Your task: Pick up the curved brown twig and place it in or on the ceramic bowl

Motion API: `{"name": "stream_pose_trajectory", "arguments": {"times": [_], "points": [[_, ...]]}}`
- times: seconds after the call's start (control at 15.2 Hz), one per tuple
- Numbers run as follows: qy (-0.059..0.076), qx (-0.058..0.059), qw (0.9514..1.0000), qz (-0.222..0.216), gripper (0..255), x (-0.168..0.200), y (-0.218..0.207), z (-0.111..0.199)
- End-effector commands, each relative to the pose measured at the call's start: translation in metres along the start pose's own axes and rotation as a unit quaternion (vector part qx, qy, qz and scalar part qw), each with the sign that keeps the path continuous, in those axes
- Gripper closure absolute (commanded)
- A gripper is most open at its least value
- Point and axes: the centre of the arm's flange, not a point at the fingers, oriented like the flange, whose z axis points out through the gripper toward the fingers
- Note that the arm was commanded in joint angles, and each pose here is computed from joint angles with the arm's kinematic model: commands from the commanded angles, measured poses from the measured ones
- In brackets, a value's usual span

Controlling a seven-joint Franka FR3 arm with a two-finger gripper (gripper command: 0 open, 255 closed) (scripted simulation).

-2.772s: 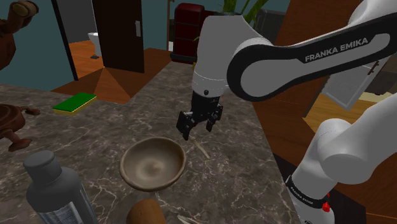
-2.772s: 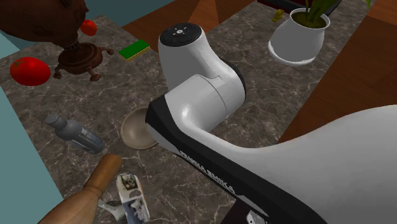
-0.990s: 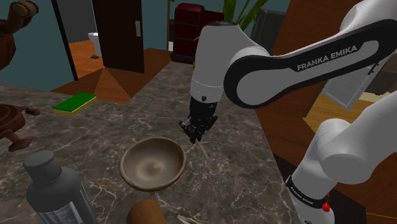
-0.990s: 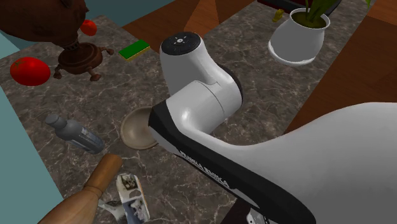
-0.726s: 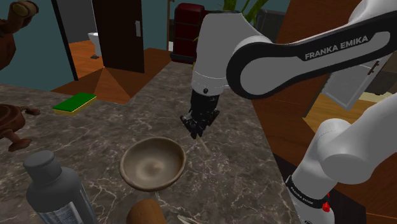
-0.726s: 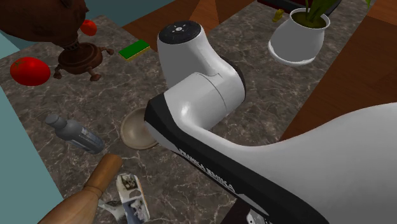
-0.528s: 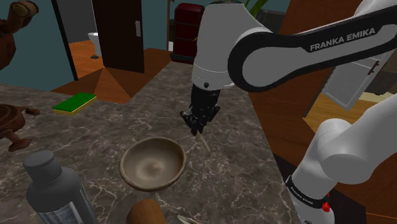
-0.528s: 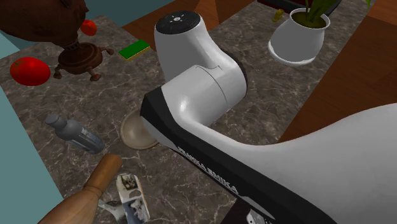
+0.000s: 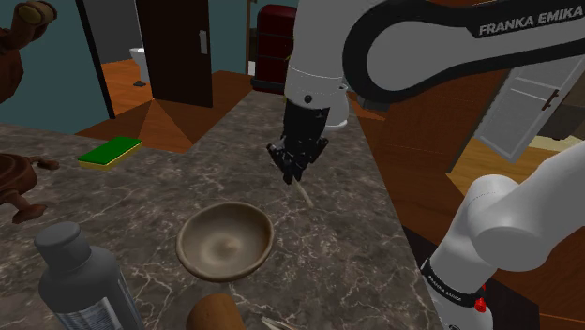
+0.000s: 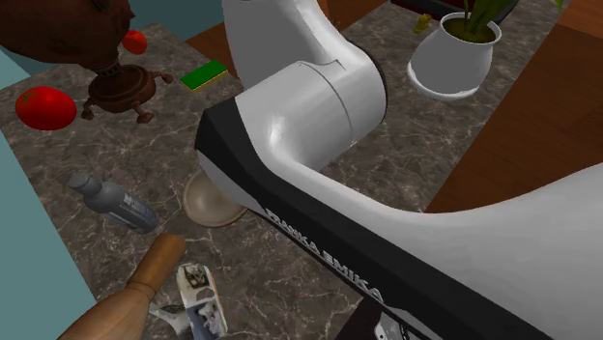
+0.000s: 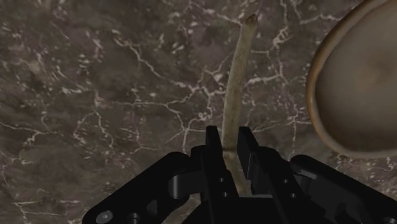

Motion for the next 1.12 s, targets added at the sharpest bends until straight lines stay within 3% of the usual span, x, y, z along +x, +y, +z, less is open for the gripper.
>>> {"name": "stream_pose_trajectory", "arguments": {"times": [0.0, 0.2, 0.92, 1.06], "points": [[0.0, 0.0, 1.0, 0.0, 255, 0.001, 0.002, -0.011], [0.0, 0.0, 1.0, 0.0, 255, 0.002, 0.002, -0.025], [0.0, 0.0, 1.0, 0.0, 255, -0.022, -0.142, -0.023], [0.0, 0.0, 1.0, 0.0, 255, -0.023, -0.147, -0.018]]}}
